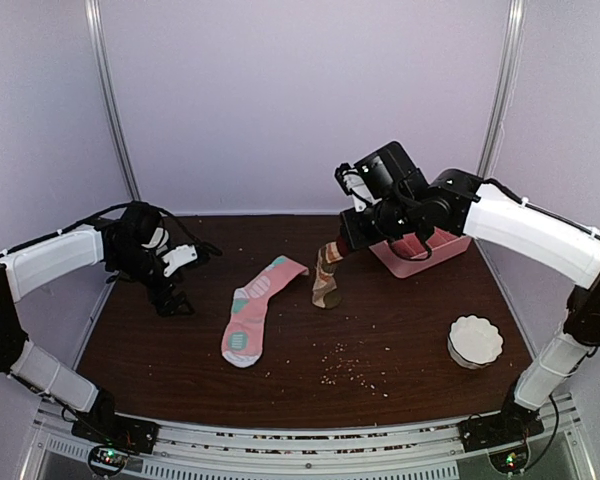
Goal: Roll the socks
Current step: Pick up the sock from the center of the board, then move the sock to the center of the board.
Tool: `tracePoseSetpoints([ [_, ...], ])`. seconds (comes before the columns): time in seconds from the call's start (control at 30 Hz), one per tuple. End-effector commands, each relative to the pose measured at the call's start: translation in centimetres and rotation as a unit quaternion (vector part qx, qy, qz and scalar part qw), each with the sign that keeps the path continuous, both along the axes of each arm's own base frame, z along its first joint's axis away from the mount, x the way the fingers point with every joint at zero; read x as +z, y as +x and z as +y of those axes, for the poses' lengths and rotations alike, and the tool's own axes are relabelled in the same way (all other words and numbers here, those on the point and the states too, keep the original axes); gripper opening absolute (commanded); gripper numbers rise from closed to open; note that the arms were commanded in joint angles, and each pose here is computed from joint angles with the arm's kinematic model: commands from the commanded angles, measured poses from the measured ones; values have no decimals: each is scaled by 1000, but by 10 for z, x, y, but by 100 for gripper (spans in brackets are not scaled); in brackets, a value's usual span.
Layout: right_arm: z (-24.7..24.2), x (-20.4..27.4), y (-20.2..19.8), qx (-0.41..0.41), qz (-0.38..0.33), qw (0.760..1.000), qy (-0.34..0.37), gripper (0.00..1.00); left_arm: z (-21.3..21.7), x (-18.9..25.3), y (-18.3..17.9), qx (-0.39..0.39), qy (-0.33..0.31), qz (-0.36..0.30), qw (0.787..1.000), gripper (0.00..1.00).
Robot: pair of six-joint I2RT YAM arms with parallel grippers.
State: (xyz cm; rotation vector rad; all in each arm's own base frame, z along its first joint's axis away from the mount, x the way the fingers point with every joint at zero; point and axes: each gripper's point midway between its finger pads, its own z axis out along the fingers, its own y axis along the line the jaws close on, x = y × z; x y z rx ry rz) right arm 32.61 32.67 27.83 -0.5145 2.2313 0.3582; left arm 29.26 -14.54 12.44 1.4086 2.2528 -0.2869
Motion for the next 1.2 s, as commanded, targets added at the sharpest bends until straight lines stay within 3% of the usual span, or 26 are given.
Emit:
tracePoseSetpoints([
  [0.0,-36,33,26,-47,-45,997,-33,0,-6,5,-2,-2,-10,4,1000,98],
  [0.3,-37,109,79,-57,-111,992,4,0,-10,8,-4,-10,-5,4,1000,98],
  [0.47,-9,63,77,-21,-82,995,-43,0,-9,6,-3,-5,1,6,1000,98],
  [0.67,48,-51,0,108,-14,992,-68,0,-5,2,-1,-8,17,3,1000,98],
  [0.83,87,-105,-74,207,33,975,-66,0,-9,-2,1,-12,11,11,1000,98],
  [0.97,89,-117,-102,212,52,975,-45,0,-17,-10,9,-19,21,12,1000,98],
  [1.17,56,-134,-119,180,71,981,-30,0,-50,-15,28,-49,27,1,998,98],
])
